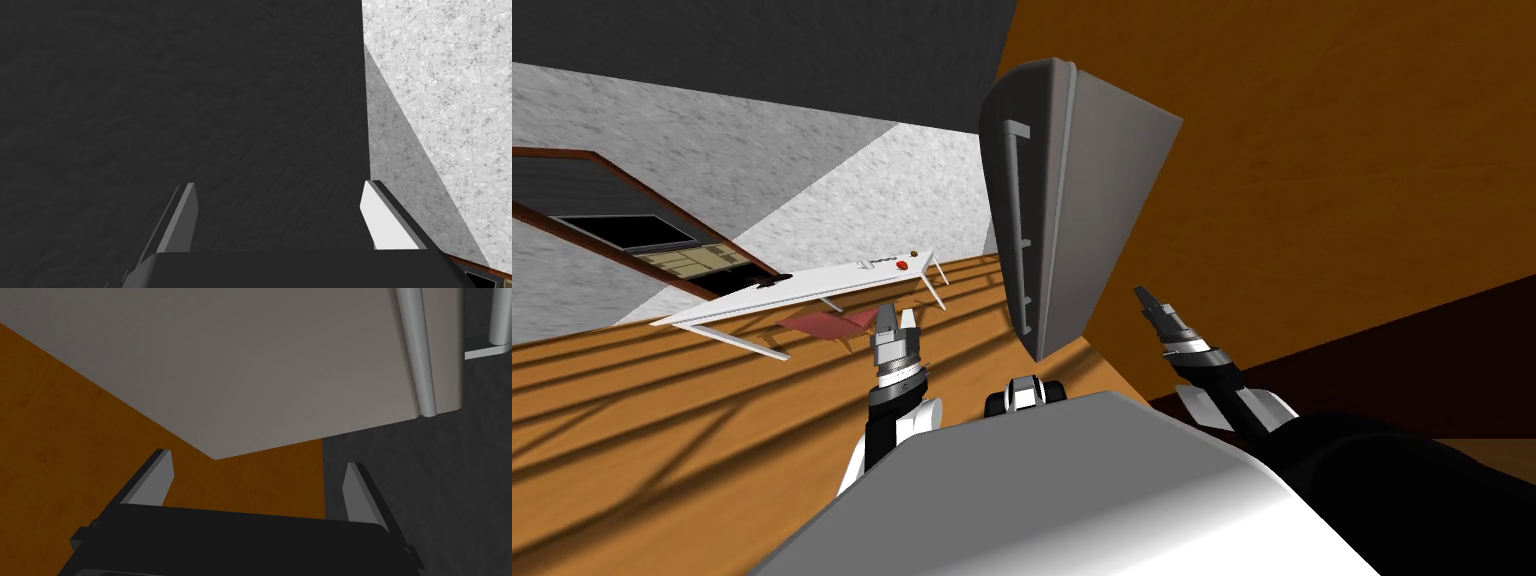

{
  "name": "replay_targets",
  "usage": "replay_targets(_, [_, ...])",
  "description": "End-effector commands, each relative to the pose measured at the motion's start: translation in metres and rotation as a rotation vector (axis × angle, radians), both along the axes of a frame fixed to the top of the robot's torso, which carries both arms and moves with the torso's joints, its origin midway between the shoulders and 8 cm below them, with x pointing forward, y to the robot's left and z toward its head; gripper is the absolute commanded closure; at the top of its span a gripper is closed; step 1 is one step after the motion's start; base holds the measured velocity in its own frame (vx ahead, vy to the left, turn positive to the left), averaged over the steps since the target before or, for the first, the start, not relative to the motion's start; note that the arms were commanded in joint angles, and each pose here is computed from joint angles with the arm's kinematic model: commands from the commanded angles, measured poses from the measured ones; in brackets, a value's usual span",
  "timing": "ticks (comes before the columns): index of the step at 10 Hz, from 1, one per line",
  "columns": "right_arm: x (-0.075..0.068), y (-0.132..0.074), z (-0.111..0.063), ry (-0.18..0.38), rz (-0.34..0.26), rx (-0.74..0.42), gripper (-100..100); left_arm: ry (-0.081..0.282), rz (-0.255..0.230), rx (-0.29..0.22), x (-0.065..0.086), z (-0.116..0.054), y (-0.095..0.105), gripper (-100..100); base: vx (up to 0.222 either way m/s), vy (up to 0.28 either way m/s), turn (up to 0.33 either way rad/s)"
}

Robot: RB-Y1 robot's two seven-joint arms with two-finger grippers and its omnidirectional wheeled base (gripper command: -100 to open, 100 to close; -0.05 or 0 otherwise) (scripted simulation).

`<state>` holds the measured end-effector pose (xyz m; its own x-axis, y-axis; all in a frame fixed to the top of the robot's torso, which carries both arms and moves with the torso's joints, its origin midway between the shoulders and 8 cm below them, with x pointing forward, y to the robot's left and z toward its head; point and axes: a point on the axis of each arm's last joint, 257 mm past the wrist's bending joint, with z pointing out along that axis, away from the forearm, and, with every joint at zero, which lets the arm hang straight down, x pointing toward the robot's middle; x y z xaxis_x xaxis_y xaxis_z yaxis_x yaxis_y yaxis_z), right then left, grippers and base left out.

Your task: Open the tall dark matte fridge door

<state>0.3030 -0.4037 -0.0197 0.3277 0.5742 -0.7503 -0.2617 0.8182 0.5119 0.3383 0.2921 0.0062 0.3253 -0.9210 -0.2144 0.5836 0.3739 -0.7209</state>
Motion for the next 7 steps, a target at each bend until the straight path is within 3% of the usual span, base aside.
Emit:
replay_targets(1, [-0.01,-0.02,0.006,0.033,-0.052,-0.103,-100,0.0,0.0,0.0,0.0,0.0,0.0,0,0.031,0.038,0.046])
replay_targets(2, [-0.014,-0.028,0.004,0.068,-0.073,-0.173,-100,0.0,0.0,0.0,0.0,0.0,0.0,0,0.035,0.037,0.111])
replay_targets(5, [-0.024,-0.048,0.015,0.092,-0.129,-0.281,-100,0.0,0.0,0.0,0.0,0.0,0.0,0,0.027,0.036,0.063])
replay_targets(6, [-0.027,-0.054,0.014,0.129,-0.142,-0.352,-100,0.0,0.0,0.0,0.0,0.0,0.0,0,0.024,0.043,0.108])
replay_targets(7, [-0.03,-0.06,0.02,0.123,-0.16,-0.37,-100,0.0,0.0,0.0,0.0,0.0,0.0,0,0.025,0.036,0.05])
